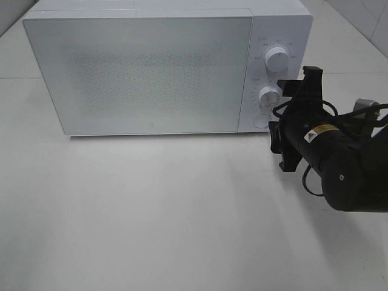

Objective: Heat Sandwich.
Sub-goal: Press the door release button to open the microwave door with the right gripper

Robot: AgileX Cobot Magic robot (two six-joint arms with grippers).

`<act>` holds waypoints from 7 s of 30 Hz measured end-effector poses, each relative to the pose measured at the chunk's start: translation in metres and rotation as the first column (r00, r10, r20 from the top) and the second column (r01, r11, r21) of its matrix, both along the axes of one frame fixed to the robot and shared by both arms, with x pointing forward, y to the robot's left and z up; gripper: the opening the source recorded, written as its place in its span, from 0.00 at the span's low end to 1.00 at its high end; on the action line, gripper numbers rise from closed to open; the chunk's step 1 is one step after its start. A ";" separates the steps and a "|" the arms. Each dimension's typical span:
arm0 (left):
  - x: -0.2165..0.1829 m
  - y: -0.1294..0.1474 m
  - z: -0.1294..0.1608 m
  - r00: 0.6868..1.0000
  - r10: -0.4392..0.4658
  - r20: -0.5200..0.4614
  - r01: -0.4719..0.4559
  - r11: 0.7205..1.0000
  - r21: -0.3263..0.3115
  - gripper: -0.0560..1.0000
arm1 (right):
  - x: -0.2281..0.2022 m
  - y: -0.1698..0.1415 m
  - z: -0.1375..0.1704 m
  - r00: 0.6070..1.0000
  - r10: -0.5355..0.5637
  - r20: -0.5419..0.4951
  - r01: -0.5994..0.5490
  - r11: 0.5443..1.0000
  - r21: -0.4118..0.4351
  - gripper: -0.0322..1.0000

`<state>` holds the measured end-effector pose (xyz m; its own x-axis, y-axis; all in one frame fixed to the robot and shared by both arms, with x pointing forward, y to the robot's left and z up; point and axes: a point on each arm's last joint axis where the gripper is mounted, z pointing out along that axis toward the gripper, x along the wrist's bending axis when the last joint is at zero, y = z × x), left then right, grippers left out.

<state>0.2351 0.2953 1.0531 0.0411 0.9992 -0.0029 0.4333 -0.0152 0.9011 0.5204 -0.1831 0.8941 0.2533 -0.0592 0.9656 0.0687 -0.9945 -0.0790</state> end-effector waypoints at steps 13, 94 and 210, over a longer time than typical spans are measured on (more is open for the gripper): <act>0.000 0.000 0.000 1.000 0.000 0.000 0.000 1.000 0.000 0.99 | -0.034 -0.004 0.023 0.968 0.182 -0.173 -0.213 0.961 -0.178 0.76; 0.000 0.000 0.000 1.000 0.000 0.000 0.000 1.000 0.000 0.99 | -0.241 -0.110 0.183 0.733 0.379 -0.564 -0.577 -0.093 -0.812 0.76; 0.000 0.000 0.000 1.000 0.000 0.000 0.000 1.000 0.000 0.99 | -0.066 -0.084 0.096 0.895 0.375 -0.240 -0.232 -0.067 -0.970 0.76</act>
